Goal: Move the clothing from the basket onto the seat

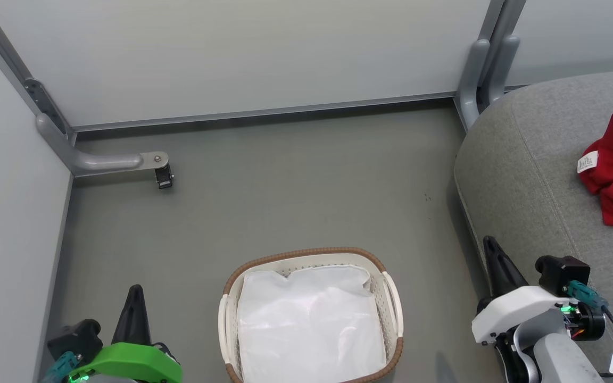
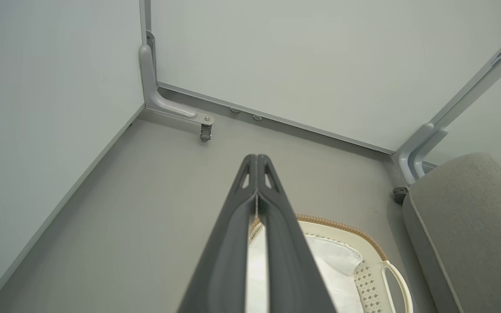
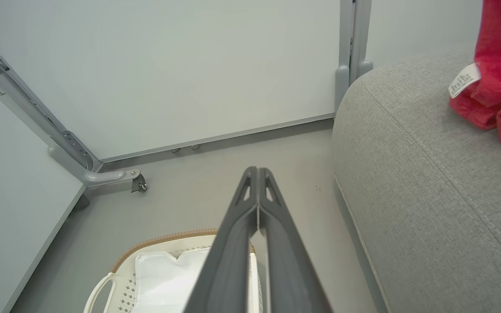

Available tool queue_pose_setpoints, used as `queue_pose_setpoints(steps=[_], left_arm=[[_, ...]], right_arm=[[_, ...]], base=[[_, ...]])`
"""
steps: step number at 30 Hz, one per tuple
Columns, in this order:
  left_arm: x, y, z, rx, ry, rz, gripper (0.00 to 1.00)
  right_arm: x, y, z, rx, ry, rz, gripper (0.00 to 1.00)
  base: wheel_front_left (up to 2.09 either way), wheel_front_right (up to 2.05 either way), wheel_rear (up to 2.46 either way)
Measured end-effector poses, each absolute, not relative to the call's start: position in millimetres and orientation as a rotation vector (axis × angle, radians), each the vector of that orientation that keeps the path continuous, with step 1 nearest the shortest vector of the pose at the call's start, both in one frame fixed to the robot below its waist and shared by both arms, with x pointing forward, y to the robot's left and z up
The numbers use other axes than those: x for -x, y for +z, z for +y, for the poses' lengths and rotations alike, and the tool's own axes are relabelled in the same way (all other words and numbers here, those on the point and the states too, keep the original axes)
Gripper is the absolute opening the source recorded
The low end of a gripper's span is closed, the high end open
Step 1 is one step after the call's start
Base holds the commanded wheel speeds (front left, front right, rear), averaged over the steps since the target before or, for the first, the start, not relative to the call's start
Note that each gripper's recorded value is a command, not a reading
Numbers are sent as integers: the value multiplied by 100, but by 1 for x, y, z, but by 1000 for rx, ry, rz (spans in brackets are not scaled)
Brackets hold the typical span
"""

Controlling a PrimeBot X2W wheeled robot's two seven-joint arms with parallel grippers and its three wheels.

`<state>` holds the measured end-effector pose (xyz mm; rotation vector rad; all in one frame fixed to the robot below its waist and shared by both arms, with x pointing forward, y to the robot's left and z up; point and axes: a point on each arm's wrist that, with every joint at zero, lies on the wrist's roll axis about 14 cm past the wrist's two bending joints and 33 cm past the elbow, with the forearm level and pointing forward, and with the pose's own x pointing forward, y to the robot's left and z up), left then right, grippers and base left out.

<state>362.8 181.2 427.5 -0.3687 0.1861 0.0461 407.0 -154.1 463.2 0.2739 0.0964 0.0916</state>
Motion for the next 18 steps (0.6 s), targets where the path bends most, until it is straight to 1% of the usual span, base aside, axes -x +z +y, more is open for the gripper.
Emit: queue_pose_setpoints(steps=[18], left_arm=[[-366,434,190,650,110,178,0]], right_arm=[[-405,468,-169,-577,11,101,0]], base=[[0,0,0]])
